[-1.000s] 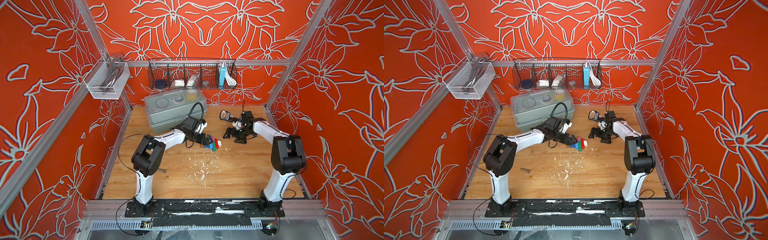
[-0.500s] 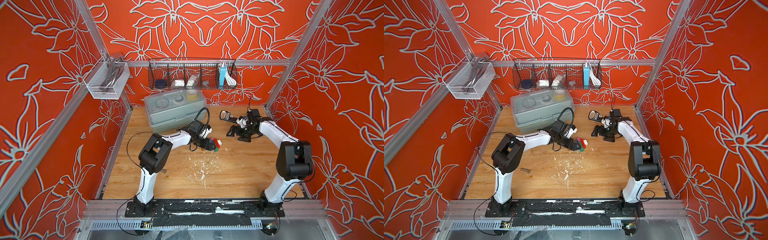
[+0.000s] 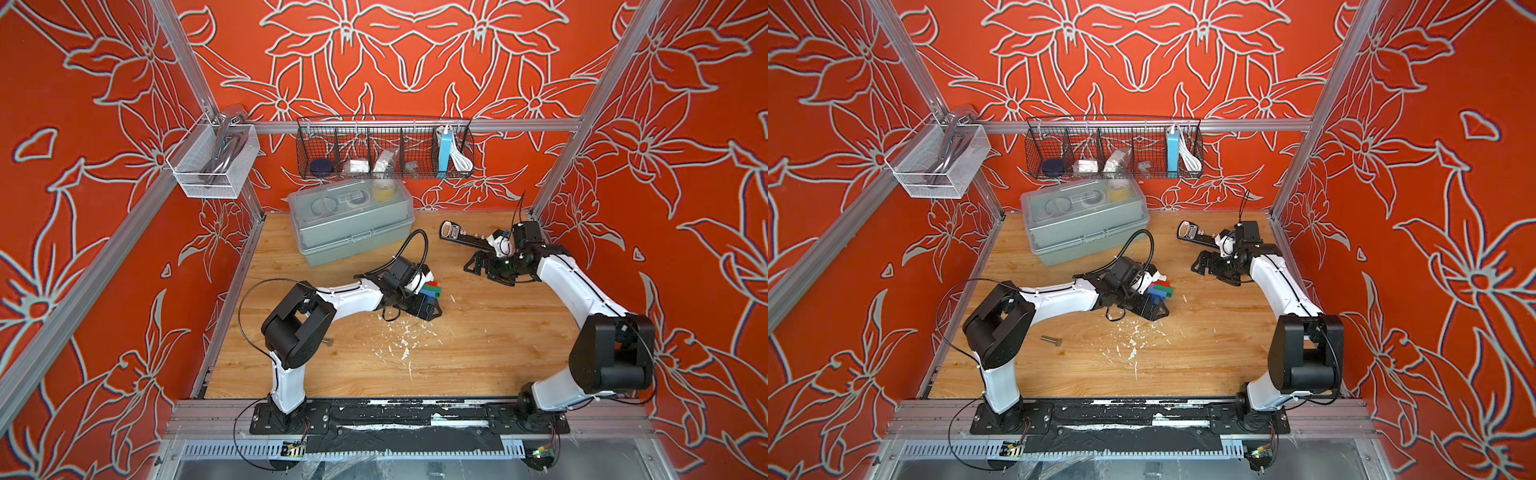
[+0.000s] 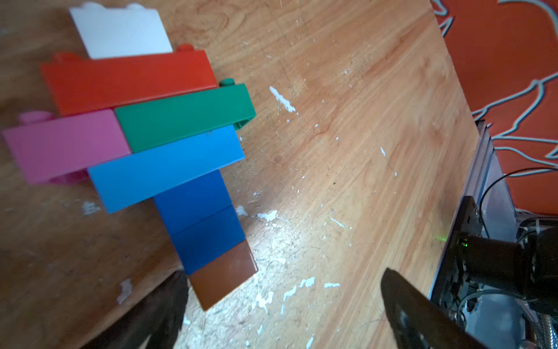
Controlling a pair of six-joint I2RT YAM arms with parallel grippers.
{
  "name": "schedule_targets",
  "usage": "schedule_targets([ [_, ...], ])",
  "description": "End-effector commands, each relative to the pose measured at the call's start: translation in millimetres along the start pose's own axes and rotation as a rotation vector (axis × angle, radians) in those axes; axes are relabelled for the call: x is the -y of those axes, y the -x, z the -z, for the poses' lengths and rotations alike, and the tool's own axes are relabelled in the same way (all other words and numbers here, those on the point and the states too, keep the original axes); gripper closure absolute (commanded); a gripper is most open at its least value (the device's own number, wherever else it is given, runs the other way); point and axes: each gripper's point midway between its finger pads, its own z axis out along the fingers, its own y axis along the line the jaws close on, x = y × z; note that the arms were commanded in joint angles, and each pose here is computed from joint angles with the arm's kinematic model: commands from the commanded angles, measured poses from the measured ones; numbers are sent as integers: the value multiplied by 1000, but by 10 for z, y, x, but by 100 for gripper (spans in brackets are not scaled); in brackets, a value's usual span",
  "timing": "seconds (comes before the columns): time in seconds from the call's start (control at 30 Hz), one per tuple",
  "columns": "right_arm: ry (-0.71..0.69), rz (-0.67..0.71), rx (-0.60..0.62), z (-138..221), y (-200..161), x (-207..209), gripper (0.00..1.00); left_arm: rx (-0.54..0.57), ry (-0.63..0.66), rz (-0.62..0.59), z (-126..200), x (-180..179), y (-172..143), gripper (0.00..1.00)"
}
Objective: Assemble a spoon with lego
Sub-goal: Adjust the lego brick at the center of the board, then reset both arms
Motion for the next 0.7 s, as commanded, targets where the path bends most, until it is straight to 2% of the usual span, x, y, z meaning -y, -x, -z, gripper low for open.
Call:
schedule_targets([
  [0.0,-41,24,115,200,112,26,0,91,25,-1,260,75,207,2],
  [0.07,-119,30,231,319,155,143,0,169,60,-22,485,87,267,2],
  [0.17,-305,10,461,627,250,435,0,356,168,-78,1032,24,346,2],
  [0.27,-480,-2,724,867,231,793,0,606,363,-68,1759,-371,345,2],
  [0.33,-539,72,858,944,193,892,0,744,488,-93,2210,-691,221,2],
  [0.4,-623,135,888,946,162,984,0,826,635,-109,2552,-1021,38,2],
  [0.47,-709,147,852,887,132,1131,0,867,782,-2,2824,-1419,-170,2],
  [0.53,-765,131,842,811,109,1271,0,899,837,89,2952,-1706,-364,2],
  [0.67,-771,194,898,729,117,1310,0,912,978,79,3006,-2029,-648,2],
])
